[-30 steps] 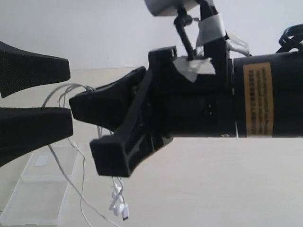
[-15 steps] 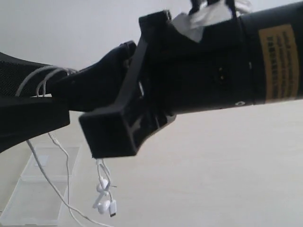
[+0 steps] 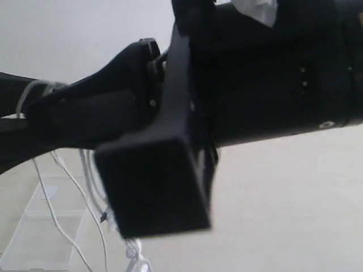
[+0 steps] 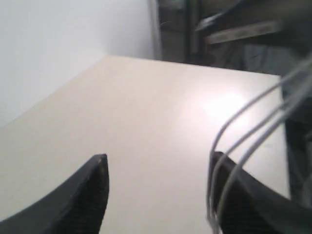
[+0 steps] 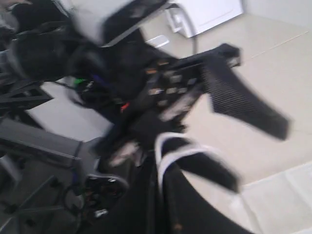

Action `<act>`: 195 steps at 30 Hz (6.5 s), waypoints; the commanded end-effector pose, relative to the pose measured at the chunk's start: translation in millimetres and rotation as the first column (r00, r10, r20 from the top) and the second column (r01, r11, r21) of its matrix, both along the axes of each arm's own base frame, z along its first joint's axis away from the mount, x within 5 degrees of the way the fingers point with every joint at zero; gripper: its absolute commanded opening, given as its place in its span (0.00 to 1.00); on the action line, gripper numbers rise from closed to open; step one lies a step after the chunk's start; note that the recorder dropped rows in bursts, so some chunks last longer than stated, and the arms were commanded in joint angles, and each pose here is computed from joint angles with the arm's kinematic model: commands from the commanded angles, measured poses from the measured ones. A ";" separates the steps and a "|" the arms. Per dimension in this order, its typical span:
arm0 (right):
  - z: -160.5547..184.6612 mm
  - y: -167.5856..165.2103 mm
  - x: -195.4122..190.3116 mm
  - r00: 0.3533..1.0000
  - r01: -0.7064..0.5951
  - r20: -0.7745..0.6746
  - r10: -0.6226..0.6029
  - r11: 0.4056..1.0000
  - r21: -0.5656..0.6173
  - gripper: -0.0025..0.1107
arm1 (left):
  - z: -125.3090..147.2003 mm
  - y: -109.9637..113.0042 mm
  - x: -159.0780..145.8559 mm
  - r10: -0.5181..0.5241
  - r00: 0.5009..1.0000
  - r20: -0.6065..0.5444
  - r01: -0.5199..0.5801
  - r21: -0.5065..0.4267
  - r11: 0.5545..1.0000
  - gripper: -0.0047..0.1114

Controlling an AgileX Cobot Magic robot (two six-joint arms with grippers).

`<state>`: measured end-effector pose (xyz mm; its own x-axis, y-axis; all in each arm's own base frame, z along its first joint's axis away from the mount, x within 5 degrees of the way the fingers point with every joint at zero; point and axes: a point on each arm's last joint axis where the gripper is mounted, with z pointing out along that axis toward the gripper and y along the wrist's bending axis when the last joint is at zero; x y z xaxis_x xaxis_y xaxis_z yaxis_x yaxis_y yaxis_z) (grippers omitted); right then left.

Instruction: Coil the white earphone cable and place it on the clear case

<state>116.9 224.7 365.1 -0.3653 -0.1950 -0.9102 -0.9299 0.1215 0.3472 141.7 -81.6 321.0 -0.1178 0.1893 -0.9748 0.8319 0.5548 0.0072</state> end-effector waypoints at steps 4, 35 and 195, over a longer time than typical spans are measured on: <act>9.0 -2.2 -7.3 0.999 -0.041 -0.017 0.041 0.999 0.035 0.02 | 0.7 10.4 6.1 0.163 0.987 0.005 -0.163 0.021 0.986 0.54; 14.7 -2.7 -24.9 0.972 -0.225 -0.039 0.230 0.969 0.099 0.02 | -3.8 9.2 21.2 0.186 0.981 -0.059 -0.189 -0.044 0.981 0.15; -4.2 10.9 40.0 0.920 0.359 -0.204 -0.336 0.930 0.086 0.02 | 36.8 19.3 -31.2 0.282 0.951 -0.123 -0.295 -0.100 0.950 0.67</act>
